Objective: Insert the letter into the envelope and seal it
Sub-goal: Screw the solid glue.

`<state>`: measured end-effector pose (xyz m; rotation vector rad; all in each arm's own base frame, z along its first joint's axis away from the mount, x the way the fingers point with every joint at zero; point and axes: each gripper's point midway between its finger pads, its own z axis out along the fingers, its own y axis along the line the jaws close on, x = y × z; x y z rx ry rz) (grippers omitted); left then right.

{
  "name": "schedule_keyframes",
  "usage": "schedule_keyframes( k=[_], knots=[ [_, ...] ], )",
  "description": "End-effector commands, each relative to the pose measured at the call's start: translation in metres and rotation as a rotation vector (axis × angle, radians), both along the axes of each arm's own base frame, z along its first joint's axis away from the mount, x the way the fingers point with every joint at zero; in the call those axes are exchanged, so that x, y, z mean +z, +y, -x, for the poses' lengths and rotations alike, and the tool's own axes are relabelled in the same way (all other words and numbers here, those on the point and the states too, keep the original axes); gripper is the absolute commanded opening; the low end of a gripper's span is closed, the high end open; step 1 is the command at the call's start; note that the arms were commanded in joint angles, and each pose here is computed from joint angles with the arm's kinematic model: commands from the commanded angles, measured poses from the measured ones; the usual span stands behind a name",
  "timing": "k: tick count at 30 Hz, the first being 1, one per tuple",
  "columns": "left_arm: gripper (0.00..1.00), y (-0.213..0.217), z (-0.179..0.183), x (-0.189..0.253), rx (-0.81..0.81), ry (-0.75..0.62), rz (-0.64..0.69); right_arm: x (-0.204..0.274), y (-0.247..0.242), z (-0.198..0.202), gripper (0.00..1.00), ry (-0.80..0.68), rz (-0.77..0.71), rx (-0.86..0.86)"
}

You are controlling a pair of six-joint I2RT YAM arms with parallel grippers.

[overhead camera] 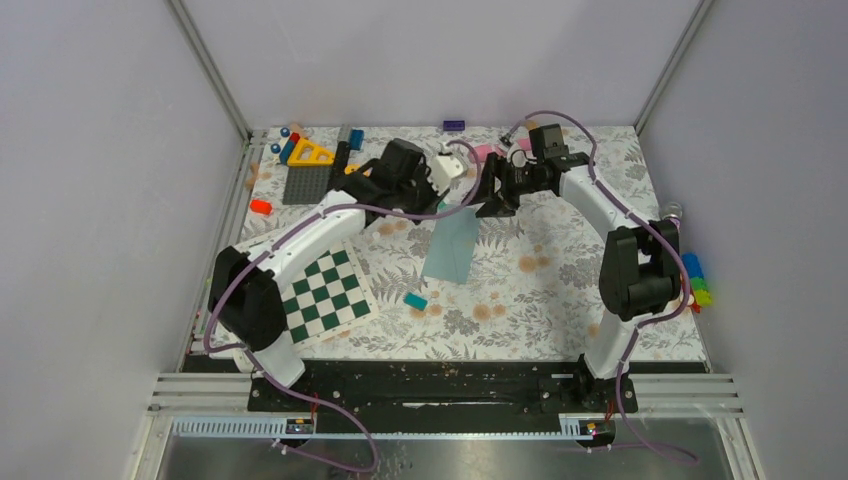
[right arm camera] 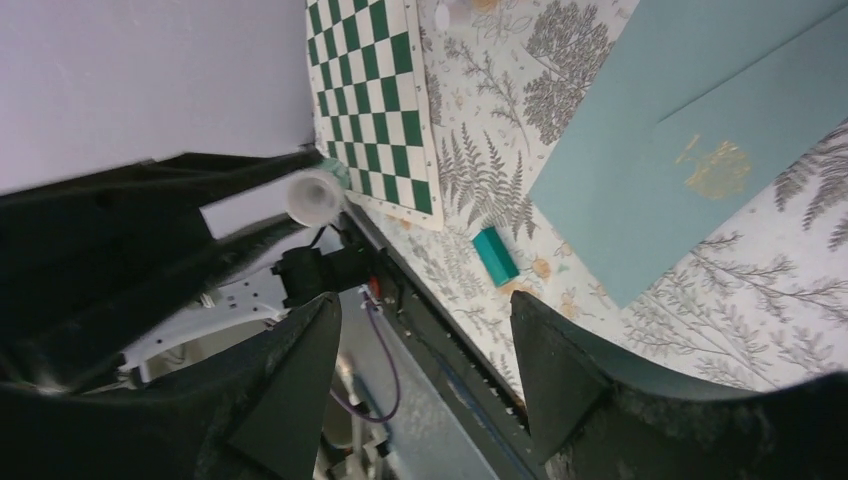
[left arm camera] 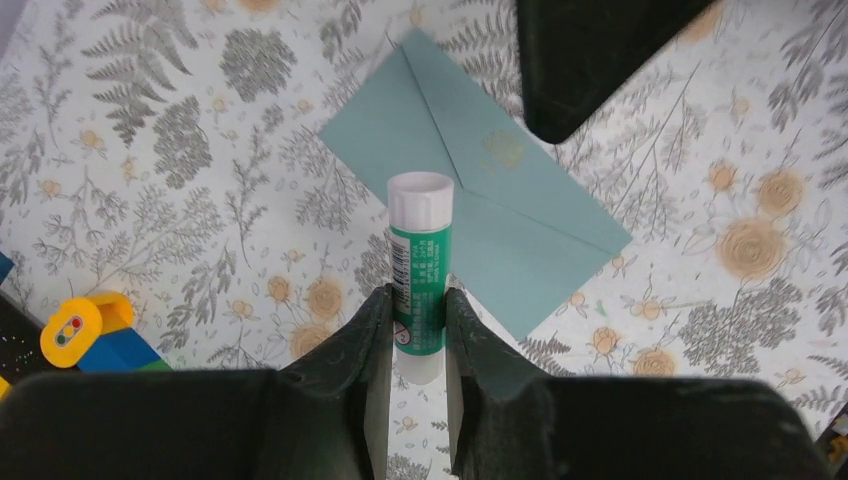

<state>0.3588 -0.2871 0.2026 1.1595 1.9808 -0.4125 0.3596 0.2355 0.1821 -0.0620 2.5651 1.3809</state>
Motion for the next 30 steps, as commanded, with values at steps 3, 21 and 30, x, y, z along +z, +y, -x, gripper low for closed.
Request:
schedule_keyframes(
  k=[3, 21, 30],
  knots=[
    [0.0, -0.006, 0.005, -0.008, 0.009, -0.124, -0.137, 0.018, 0.021, 0.002, 0.68, 0.092, -0.204, -0.021],
    [0.0, -0.025, 0.028, -0.017, -0.049, -0.113, -0.172, 0.002, 0.034, 0.009, 0.53, 0.164, -0.231, 0.017],
    [0.0, -0.025, 0.028, -0.019, -0.049, -0.11, -0.176, 0.001, 0.042, 0.015, 0.37, 0.176, -0.235, 0.061]
  ],
)
